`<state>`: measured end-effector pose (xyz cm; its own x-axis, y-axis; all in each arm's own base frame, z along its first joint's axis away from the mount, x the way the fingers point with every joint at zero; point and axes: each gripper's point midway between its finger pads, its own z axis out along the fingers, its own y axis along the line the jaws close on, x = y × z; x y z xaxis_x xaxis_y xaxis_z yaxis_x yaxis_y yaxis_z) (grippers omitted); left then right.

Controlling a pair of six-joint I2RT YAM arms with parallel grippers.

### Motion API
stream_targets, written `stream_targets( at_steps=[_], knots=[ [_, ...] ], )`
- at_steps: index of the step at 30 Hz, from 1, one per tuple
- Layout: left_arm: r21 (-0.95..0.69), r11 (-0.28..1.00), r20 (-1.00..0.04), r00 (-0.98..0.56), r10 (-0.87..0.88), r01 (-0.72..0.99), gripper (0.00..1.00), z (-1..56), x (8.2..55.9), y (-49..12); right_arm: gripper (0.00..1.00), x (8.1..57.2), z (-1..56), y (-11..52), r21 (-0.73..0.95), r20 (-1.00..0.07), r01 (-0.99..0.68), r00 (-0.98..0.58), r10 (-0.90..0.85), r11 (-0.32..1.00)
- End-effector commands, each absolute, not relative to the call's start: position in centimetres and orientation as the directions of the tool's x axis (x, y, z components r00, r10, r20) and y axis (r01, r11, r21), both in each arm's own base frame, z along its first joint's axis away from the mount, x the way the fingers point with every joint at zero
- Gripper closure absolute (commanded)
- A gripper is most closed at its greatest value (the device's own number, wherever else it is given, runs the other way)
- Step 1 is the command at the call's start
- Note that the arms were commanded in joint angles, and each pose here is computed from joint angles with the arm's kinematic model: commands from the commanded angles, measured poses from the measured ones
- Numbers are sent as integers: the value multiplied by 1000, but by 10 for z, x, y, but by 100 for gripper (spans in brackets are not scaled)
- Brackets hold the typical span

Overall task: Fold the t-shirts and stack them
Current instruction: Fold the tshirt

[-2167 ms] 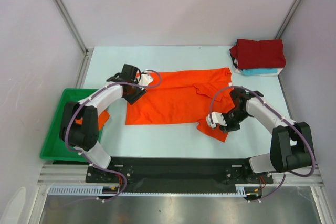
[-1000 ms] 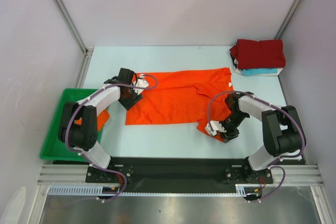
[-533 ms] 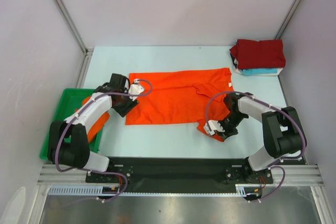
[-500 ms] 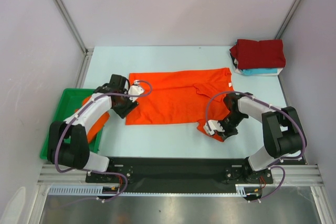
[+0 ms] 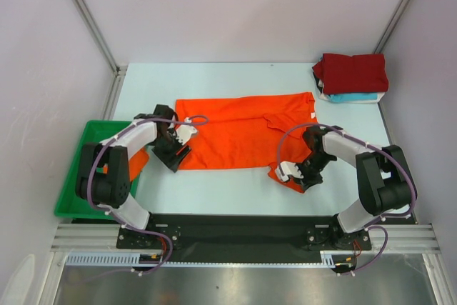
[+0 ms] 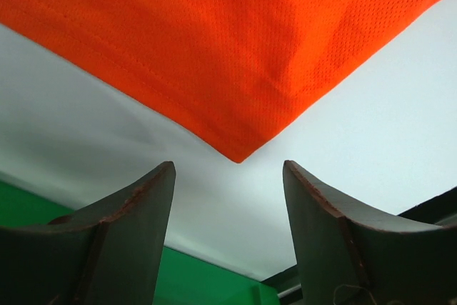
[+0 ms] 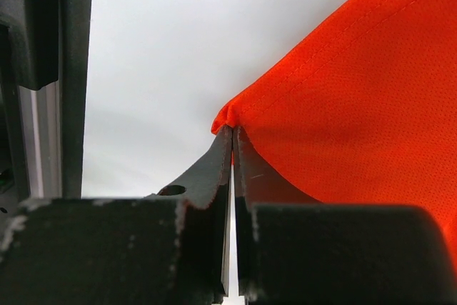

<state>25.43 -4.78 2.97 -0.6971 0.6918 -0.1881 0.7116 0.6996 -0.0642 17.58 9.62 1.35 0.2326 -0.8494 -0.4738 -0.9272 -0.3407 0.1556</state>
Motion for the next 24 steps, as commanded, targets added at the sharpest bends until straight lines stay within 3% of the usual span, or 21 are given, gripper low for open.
stream_targets(
  at_steps=[1,3,7,15,21,23,24],
  knots=[
    [-78,694,-239,-689,684,716,32,35,270,-56,100,189,14,98,117,-452,-937,246,-858,-330],
    [-78,693,-234,-689,686,716,33,32,271,-55,100,190,14,98,118,-452,-940,237,-860,-320],
    [-118,691,-213,-698,684,713,47,22,266,-58,100,190,13,100,121,-453,-942,229,-861,-314],
    [-147,685,-203,-700,685,714,53,15,261,-61,100,194,8,99,127,-441,-947,212,-872,-295],
    [-187,672,-195,-698,689,716,81,14,255,-65,100,200,7,101,124,-436,-960,174,-883,-250],
    [-199,660,-194,-689,698,724,99,16,250,-65,100,203,9,101,123,-431,-967,150,-890,-223],
    [-188,658,-203,-685,700,729,100,19,251,-64,100,205,14,101,132,-432,-972,121,-894,-195]
  ],
)
